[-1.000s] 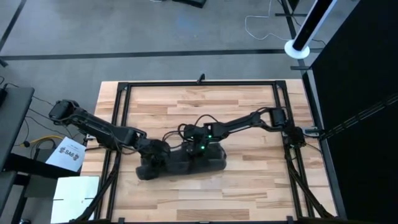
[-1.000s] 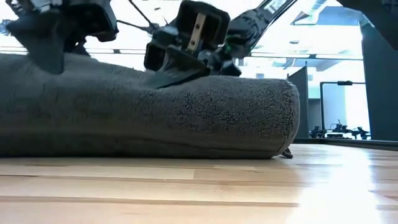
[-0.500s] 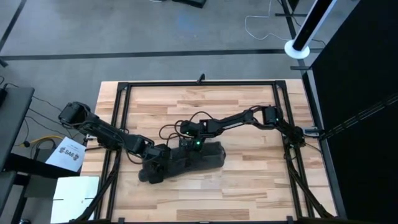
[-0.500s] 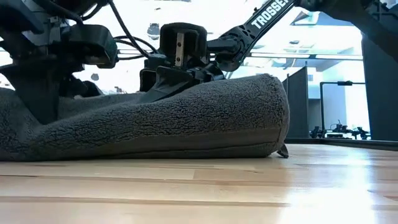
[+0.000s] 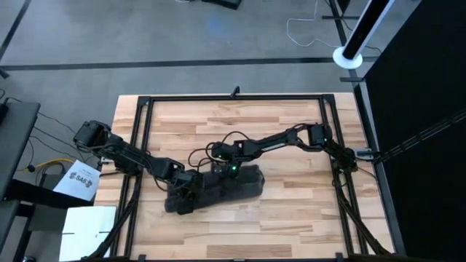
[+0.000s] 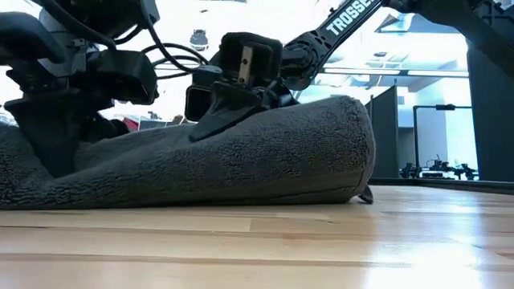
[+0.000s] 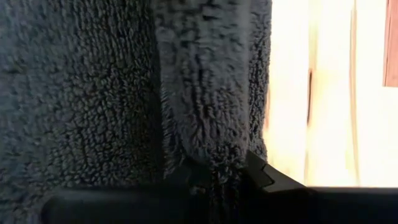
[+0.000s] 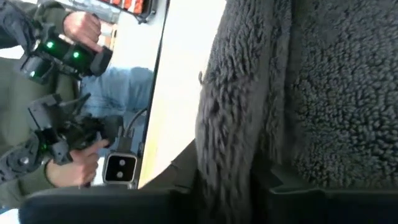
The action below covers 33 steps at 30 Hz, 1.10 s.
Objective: Roll towel
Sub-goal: Roll the black towel
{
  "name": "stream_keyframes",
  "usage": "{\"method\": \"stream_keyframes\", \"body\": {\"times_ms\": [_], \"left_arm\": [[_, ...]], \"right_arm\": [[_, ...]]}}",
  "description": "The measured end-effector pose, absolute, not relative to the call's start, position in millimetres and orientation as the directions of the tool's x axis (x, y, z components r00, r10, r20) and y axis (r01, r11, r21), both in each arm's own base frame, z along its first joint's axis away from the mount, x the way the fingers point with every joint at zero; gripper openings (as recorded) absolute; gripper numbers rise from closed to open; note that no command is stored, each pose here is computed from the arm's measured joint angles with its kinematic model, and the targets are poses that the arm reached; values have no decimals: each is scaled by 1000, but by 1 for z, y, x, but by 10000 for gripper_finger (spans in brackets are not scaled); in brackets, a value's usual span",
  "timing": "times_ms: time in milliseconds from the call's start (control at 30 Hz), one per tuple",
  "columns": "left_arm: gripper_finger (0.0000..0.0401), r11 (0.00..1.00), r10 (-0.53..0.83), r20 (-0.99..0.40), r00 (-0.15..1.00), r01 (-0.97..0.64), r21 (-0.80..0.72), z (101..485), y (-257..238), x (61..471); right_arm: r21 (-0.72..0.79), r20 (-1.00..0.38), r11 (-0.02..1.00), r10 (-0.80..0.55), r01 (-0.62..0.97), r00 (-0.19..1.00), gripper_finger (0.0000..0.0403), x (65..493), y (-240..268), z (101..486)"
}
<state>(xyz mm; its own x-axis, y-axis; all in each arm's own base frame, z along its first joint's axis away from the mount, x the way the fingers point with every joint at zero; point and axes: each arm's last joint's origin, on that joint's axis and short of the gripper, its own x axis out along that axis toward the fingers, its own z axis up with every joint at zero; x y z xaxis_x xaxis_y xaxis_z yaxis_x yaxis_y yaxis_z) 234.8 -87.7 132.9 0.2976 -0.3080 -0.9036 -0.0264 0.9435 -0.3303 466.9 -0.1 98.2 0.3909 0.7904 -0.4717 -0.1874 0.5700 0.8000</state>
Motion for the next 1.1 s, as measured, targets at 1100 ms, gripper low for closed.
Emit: {"method": "stream_keyframes", "body": {"times_ms": [1100], "left_arm": [[18, 747, -595, -673, 440, -6, -665, 147, -59, 264]], "right_arm": [[-34, -829, 817, 299, -576, 473, 86, 388, 115, 247]]}}
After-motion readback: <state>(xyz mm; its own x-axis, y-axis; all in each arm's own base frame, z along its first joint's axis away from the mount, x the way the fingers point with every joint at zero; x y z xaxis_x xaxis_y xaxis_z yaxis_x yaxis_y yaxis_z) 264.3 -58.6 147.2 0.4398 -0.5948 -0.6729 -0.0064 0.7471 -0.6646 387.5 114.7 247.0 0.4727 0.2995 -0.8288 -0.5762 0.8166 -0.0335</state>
